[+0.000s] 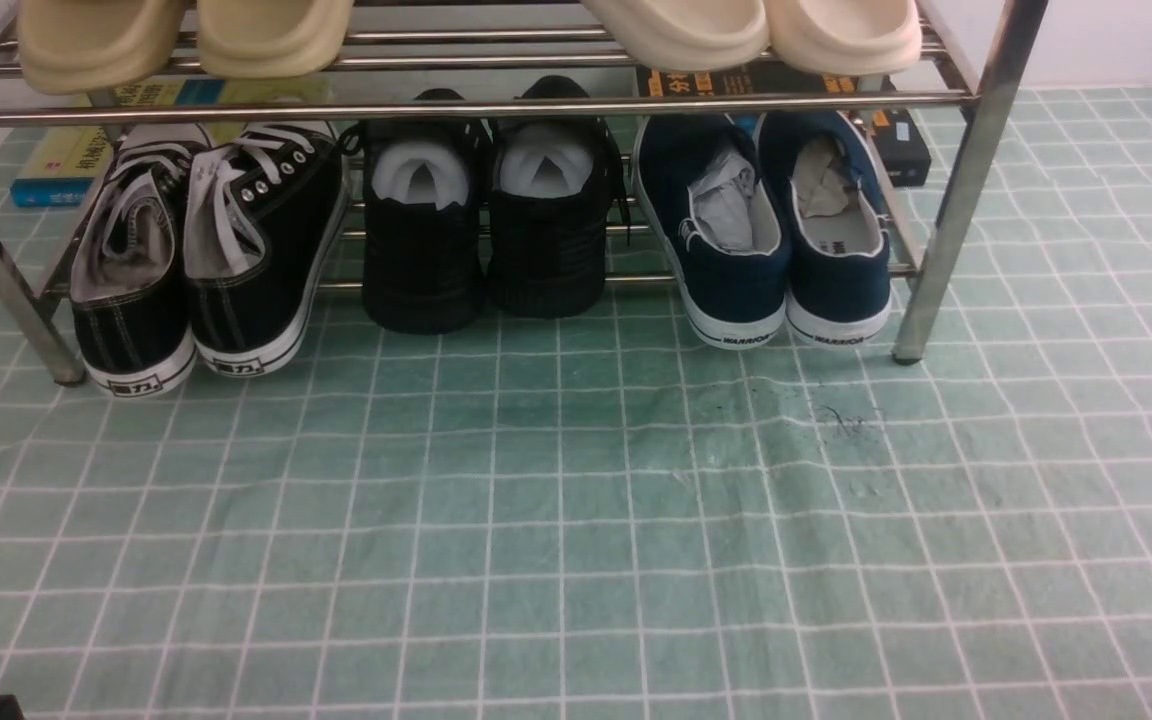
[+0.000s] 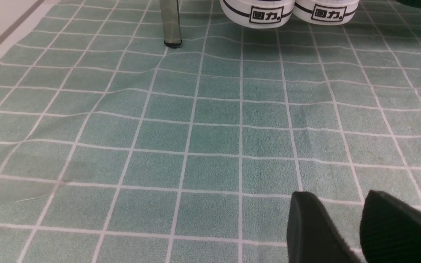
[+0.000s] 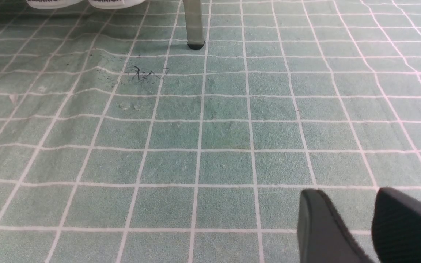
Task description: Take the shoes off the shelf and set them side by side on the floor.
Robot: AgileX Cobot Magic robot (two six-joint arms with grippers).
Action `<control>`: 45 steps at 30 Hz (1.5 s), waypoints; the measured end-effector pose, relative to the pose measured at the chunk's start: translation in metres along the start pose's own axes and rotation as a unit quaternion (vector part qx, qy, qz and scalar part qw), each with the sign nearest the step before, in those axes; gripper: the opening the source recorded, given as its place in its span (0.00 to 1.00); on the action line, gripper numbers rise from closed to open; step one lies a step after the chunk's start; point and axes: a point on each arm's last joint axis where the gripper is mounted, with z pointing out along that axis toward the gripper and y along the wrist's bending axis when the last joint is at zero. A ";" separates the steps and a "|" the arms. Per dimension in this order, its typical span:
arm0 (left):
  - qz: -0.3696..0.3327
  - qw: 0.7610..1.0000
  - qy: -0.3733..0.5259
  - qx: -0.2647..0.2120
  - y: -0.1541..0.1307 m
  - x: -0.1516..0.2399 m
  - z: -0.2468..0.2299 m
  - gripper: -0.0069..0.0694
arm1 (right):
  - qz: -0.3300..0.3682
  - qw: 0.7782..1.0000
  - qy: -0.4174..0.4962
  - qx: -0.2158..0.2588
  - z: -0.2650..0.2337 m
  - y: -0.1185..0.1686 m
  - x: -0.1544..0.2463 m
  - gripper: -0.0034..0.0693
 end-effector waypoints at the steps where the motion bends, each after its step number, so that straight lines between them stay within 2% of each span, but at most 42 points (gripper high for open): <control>1: 0.000 1.000 0.000 0.000 0.000 0.000 0.000 0.40 | 0.000 1.000 0.000 0.000 0.000 0.000 0.000 0.38; 18: 0.000 1.000 0.000 0.000 0.000 0.000 0.000 0.40 | 0.002 1.000 -0.001 -0.001 0.000 0.000 0.000 0.38; 20: 0.000 1.000 0.000 0.000 0.000 0.000 0.000 0.40 | 0.030 1.000 -0.003 -0.007 0.000 0.001 0.000 0.38; 22: 0.000 1.000 0.000 0.000 0.000 0.000 0.000 0.40 | 0.143 0.989 0.000 -0.035 0.000 0.006 -0.001 0.38; 24: 0.000 1.000 0.000 0.000 0.000 0.000 0.000 0.40 | 0.247 0.967 0.006 -0.061 0.000 0.011 -0.001 0.38; 27: 0.000 1.000 0.000 0.000 0.000 0.000 0.000 0.40 | 0.356 0.930 0.018 -0.091 -0.001 0.016 -0.001 0.38; 29: 0.000 1.000 0.000 0.000 0.000 0.000 0.000 0.40 | 0.401 0.910 0.023 -0.104 -0.001 0.019 -0.001 0.38; 32: 0.000 1.000 0.000 0.000 0.000 0.000 0.000 0.40 | 0.430 0.895 0.026 -0.115 -0.001 0.021 -0.002 0.38; 36: 0.000 1.000 0.000 0.000 0.000 0.000 0.000 0.40 | 0.441 0.888 0.040 -0.125 -0.002 0.023 -0.002 0.38; 37: 0.000 1.000 0.000 0.000 0.000 0.000 0.000 0.40 | 0.418 0.895 0.070 -0.141 -0.007 0.029 -0.003 0.35; 39: 0.000 1.000 0.000 0.000 0.000 0.000 0.000 0.40 | 0.403 0.900 0.075 -0.150 -0.010 0.031 -0.008 0.33; 43: 0.000 1.000 0.000 0.000 0.000 0.000 0.000 0.40 | 0.342 0.922 0.032 -0.179 -0.027 0.035 -0.042 0.18; 45: 0.000 1.000 0.000 0.000 0.000 0.000 0.000 0.40 | 0.301 0.936 0.014 -0.181 -0.035 0.036 -0.070 0.05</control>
